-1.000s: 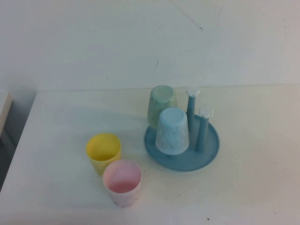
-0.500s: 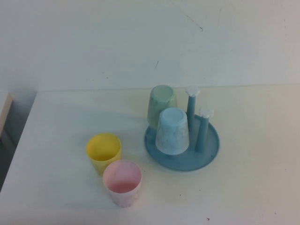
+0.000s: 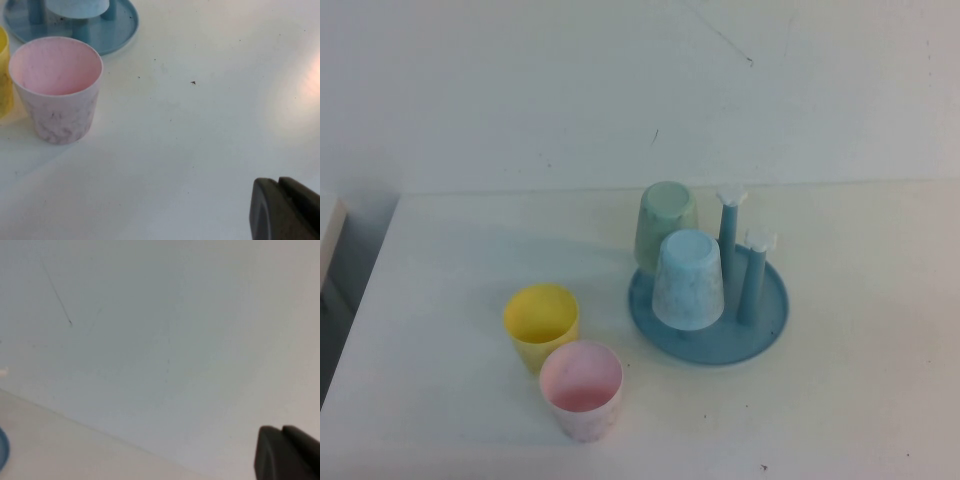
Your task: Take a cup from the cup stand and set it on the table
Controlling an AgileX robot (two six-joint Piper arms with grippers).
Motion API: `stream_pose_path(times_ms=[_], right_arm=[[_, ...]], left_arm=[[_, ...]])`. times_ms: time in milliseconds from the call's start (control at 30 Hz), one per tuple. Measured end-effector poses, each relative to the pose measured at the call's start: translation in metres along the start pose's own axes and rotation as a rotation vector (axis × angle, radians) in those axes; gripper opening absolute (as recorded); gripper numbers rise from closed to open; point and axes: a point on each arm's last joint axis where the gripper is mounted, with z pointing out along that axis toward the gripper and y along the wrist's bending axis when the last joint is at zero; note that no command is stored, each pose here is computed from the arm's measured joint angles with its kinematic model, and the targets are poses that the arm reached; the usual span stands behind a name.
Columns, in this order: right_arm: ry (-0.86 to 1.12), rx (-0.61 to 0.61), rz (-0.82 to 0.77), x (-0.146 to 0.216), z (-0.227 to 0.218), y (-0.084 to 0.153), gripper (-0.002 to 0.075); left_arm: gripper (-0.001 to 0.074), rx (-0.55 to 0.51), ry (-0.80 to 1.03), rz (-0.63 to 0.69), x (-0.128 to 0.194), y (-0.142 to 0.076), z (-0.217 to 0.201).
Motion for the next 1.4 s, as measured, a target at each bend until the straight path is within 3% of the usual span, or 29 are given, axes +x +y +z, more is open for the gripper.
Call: stream_pose_path(times_ms=[300,467,767,1033,1400], right_arm=[[0.172,0.166,0.24,0.082,-0.005,0.018,-0.0001],[0.23,0.146,0.314,0.111,-0.003,0.03,-0.0001],[0.246,-0.007,0.328,0.115,-0.003,0.041,-0.0001],[0.379,-0.048,0.341,0.126,-0.007,0.046,-0.0001],[0.377,-0.087,0.344,0.125,-0.007,0.048,-0.0001]], left_arm=[[-0.0001,0.0,0.0,0.0,0.0,0.0,0.0],[-0.0002,0.0,0.0,0.002,0.0,0.0,0.0],[-0.0002,0.0,0.0,0.004,0.0,0.0,0.0],[-0.0002,0.0,0.0,0.004,0.0,0.0,0.0],[-0.0002,0.0,0.0,0.004,0.0,0.0,0.0]])
